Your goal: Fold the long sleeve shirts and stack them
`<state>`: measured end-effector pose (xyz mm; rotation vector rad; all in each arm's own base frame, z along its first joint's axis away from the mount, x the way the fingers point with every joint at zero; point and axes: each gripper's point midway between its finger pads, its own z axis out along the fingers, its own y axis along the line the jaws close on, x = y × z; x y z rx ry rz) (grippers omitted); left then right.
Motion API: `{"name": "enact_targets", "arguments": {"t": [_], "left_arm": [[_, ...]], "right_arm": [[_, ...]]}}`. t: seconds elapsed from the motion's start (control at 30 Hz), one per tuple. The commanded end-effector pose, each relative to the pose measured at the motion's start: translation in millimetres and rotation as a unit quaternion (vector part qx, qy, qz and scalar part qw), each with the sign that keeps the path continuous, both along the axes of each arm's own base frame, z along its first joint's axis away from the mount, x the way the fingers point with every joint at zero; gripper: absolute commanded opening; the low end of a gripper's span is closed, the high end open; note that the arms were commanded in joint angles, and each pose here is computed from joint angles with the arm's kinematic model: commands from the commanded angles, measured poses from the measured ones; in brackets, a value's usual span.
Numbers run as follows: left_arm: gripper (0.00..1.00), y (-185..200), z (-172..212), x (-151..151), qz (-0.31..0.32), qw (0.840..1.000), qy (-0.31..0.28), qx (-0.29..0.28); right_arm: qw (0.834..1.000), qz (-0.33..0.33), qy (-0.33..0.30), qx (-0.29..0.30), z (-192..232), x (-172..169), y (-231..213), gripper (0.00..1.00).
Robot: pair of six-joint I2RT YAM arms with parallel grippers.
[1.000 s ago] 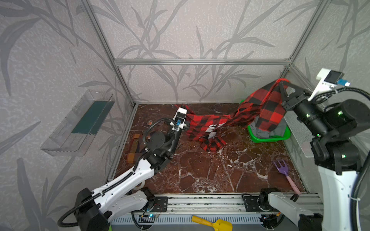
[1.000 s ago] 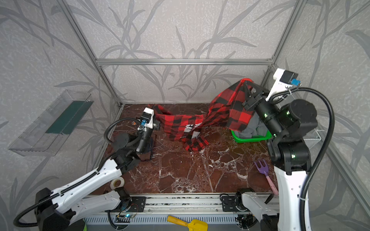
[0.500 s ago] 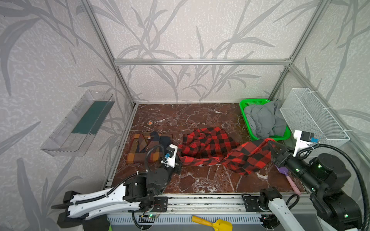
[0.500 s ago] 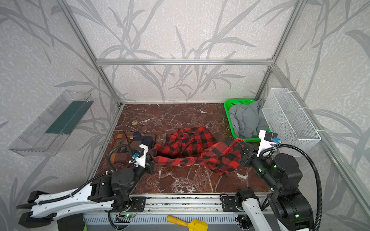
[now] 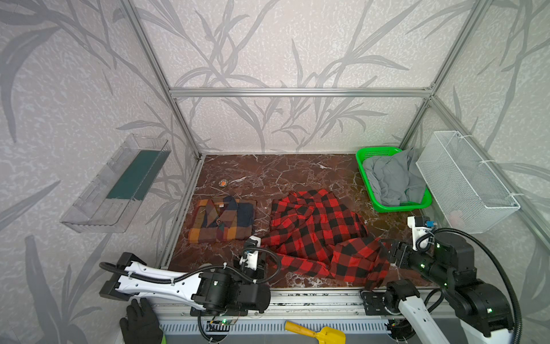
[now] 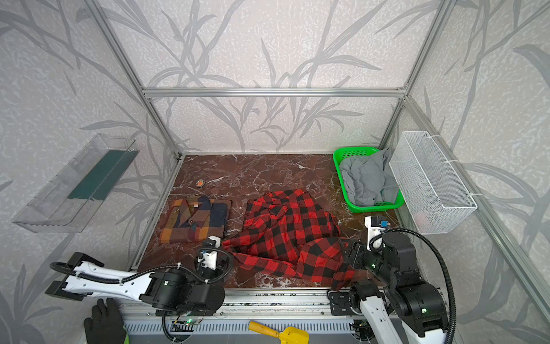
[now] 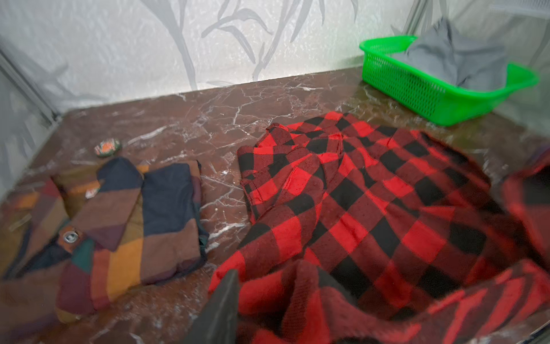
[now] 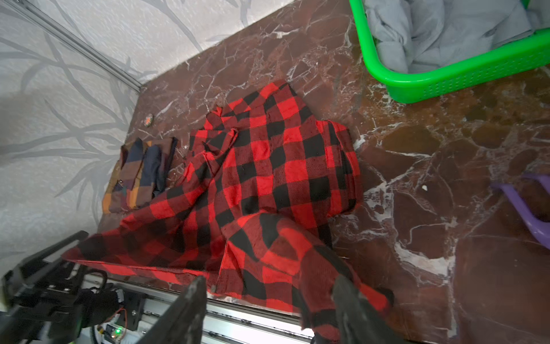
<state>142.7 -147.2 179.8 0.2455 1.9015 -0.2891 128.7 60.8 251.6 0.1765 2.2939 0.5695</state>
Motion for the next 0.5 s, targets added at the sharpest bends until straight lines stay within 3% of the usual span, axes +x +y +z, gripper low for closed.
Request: {"name": "enact_targets", "arguments": {"t": [0.0,0.03,0.1,0.2,0.33,0.47], "left_arm": [[0.55,5.9,12.5,0.5,-0.022,0.999,-0.015,-0.02],[0.58,8.7,14.0,-0.8,-0.03,0.999,-0.007,-0.028],[0.81,17.9,22.4,-1.3,-0.039,0.997,0.001,-0.059],[0.92,23.5,33.7,-2.4,-0.059,0.995,-0.003,-0.08],[0.94,16.0,52.1,-3.1,-0.078,0.995,-0.03,-0.052],[0.94,11.7,76.3,-1.6,-0.079,0.995,-0.054,-0.009]], "right_arm": [[1.0,-0.008,-0.017,-0.024,14.7,0.5,-7.7,0.71],[0.999,-0.006,-0.026,-0.02,21.0,3.4,-5.9,0.72],[0.999,0.001,-0.033,-0.01,31.1,10.0,-1.2,0.72],[0.999,0.029,-0.025,0.016,37.2,28.9,14.6,0.72],[0.996,0.055,-0.028,0.059,39.7,63.8,35.8,0.72],[0.998,0.065,-0.003,0.007,12.2,97.7,51.3,0.69]]}}
